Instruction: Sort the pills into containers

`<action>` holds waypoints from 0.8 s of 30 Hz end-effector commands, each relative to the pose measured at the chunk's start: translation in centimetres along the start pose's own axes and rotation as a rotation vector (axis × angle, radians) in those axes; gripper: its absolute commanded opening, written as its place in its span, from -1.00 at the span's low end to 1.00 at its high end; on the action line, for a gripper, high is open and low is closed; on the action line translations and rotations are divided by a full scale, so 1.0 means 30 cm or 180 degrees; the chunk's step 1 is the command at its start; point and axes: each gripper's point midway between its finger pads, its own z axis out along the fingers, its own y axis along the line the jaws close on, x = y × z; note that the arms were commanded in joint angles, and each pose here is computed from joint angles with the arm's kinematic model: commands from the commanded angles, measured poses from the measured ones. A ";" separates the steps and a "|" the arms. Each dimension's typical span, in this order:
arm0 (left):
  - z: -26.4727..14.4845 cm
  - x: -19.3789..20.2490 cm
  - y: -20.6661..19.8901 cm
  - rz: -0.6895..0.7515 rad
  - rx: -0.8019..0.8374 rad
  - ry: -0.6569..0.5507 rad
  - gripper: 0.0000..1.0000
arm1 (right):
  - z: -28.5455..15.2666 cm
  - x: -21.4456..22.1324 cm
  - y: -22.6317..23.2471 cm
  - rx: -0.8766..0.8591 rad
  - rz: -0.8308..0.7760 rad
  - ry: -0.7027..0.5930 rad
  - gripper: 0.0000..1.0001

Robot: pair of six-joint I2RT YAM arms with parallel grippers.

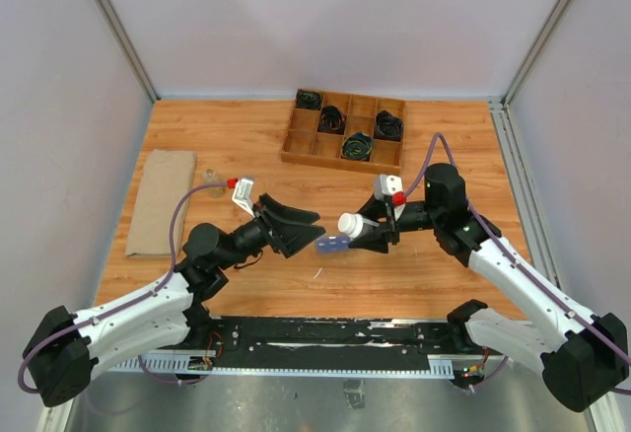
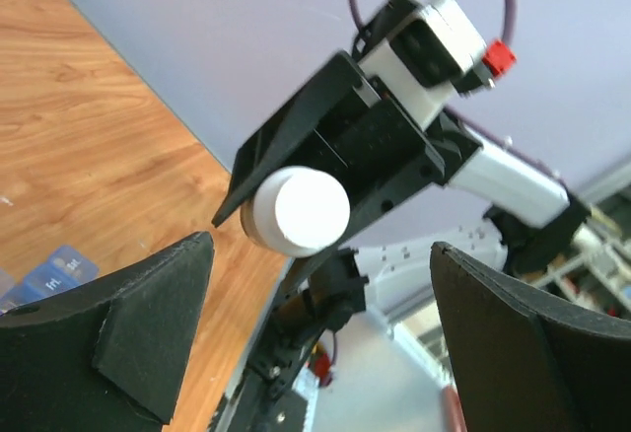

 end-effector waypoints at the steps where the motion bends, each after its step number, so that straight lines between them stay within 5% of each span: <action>1: 0.066 -0.140 0.020 -0.0224 -0.0635 -0.0571 0.88 | -0.025 -0.023 -0.050 0.0165 -0.0149 0.0010 -0.72; 11: 0.152 -0.089 0.157 0.0343 -0.1810 -0.0067 0.85 | -0.030 -0.005 -0.068 0.0212 -0.0173 0.0071 -0.72; 24: 0.156 -0.011 0.045 0.0098 -0.1103 0.0017 0.68 | -0.024 0.023 -0.085 0.0237 -0.0144 0.0148 -0.72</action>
